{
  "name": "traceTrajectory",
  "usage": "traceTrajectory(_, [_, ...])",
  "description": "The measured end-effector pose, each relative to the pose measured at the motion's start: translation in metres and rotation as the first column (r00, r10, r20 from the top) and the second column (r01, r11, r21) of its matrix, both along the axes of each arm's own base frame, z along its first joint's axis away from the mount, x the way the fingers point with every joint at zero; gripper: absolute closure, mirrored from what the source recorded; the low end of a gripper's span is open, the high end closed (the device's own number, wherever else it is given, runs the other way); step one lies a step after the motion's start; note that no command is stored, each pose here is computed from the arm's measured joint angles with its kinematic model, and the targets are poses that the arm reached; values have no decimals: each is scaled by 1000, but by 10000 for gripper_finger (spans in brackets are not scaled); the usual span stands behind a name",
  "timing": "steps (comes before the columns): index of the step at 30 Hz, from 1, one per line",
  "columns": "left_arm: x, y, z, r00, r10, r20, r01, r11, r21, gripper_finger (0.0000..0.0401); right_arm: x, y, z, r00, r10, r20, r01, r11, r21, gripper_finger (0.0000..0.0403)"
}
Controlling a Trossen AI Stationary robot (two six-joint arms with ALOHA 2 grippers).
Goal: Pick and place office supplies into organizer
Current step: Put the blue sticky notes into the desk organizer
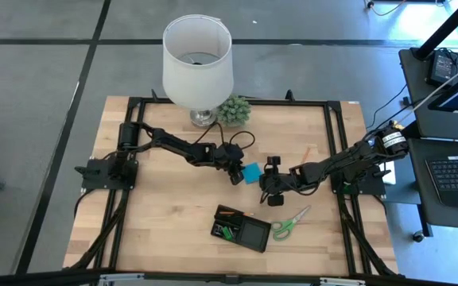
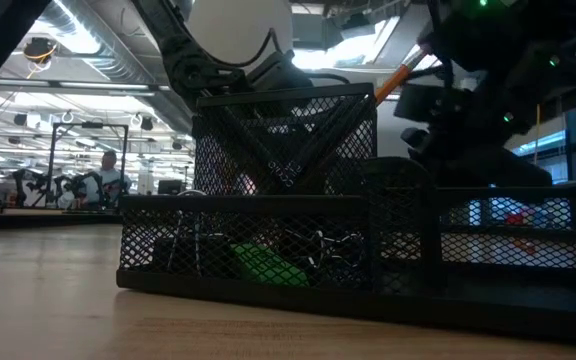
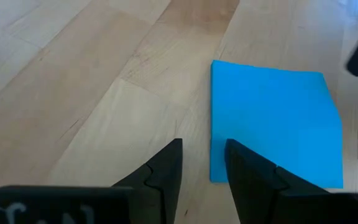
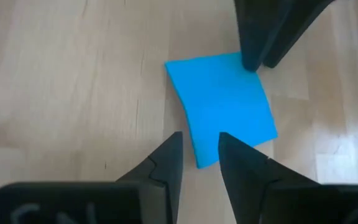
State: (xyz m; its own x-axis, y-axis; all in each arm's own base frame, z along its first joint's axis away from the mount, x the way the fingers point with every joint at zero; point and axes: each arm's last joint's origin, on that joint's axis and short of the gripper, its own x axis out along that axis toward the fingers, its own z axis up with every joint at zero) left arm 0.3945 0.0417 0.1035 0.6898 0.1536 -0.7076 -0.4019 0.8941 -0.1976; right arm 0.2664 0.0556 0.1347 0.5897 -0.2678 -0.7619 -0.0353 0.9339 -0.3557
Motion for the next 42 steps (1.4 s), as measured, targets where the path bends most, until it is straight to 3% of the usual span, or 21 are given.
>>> traceTrajectory(5, [0,0,0,1000,4,1,-4,1000,-10,285,-5,-1,-8,999,19,38,-19,1000,-4,298])
traceTrajectory(18, [0,2,-1,1000,31,6,-30,997,-68,285,1,1,-21,975,221,-14,-221,962,-162,298])
traceTrajectory(24, [0,2,-1,999,31,9,-31,997,-71,285,13,5,-32,977,208,-46,-213,959,-189,298])
traceTrajectory(32, [0,2,-1,1000,26,15,-25,997,-76,285,23,14,-33,987,153,-54,-162,934,-317,305])
traceTrajectory(42, [0,2,-2,999,31,15,-30,995,-93,285,21,23,-31,990,134,-40,-140,928,-345,333])
